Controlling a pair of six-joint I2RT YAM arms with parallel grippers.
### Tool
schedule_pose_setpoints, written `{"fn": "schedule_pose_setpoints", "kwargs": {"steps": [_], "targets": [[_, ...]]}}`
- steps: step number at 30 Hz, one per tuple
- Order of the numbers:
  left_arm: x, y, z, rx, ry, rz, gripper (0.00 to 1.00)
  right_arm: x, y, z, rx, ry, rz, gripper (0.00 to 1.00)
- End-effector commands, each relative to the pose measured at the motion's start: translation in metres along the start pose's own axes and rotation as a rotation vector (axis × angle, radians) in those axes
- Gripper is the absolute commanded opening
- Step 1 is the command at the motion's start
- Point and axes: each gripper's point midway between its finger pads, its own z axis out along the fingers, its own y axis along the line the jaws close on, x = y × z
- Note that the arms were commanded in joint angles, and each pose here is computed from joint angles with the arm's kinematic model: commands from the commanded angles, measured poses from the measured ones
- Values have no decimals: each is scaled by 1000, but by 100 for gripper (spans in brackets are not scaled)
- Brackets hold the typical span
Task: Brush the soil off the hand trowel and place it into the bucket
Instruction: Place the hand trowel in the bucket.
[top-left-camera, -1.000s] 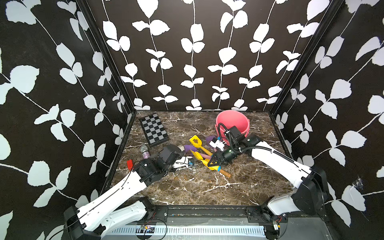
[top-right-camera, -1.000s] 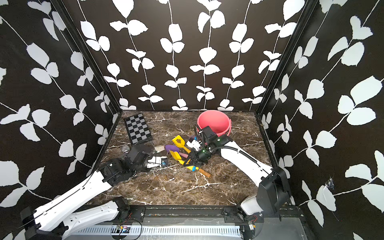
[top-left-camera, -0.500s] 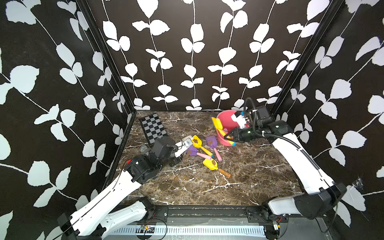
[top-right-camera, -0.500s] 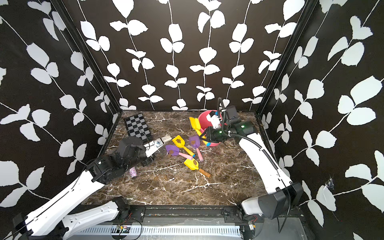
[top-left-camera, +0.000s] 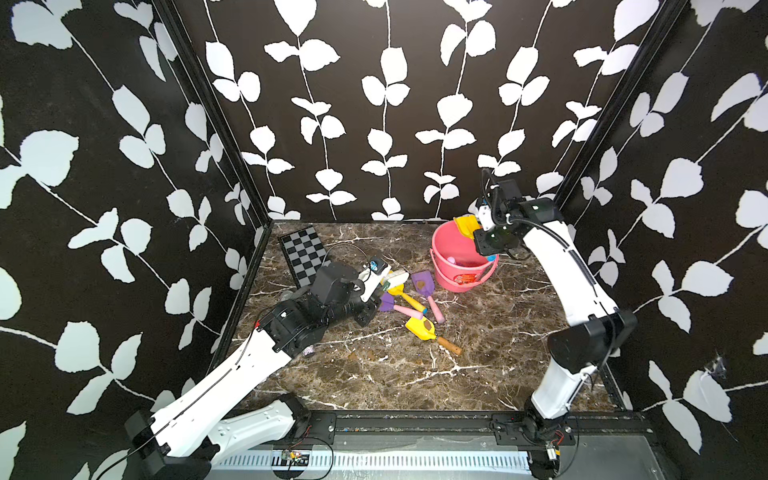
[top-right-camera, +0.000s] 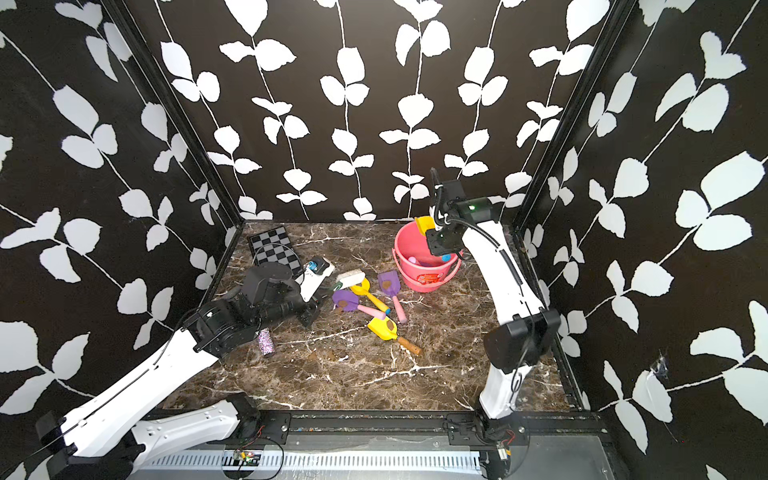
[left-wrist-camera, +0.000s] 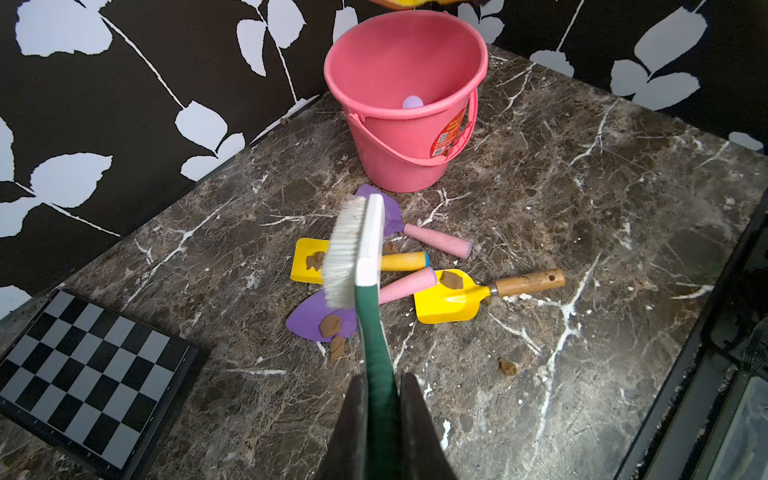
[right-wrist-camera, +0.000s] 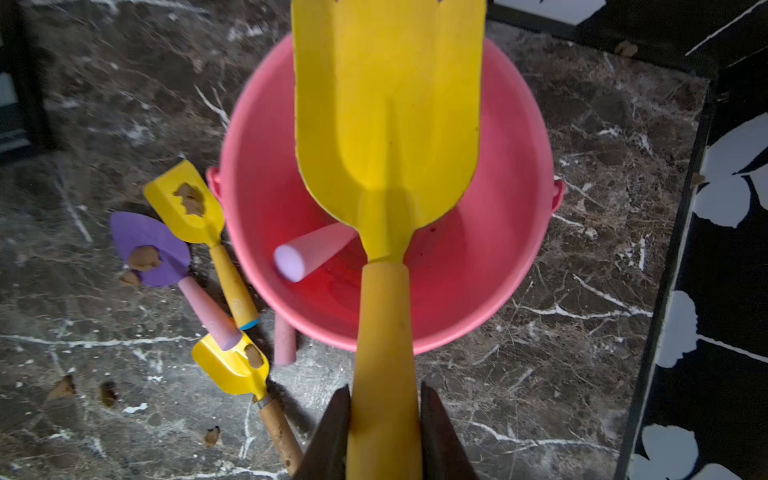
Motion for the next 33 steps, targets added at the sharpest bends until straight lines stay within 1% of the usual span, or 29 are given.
{"fn": "schedule_pose_setpoints", "kwargs": {"steps": [1, 7, 12, 18, 24, 28, 33], "targets": [[-20, 5, -11, -20, -79, -21, 0, 5, -11, 0, 61, 67, -44, 0], [-15, 5, -9, -23, -57, -8, 0, 0, -17, 26, 104, 135, -38, 0], [-13, 5, -8, -21, -51, 7, 0, 1, -15, 46, 105, 187, -41, 8], [-8, 6, -6, -31, -38, 21, 0, -1, -13, 65, 100, 218, -42, 14], [-7, 8, -7, -42, -38, 21, 0, 1, -11, 90, 100, 261, -49, 27], [-6, 10, -8, -50, -33, 27, 0, 0, -7, 104, 82, 272, -47, 30], [-4, 11, -10, -60, -31, 31, 0, 1, -7, 112, 83, 286, -50, 34]]}}
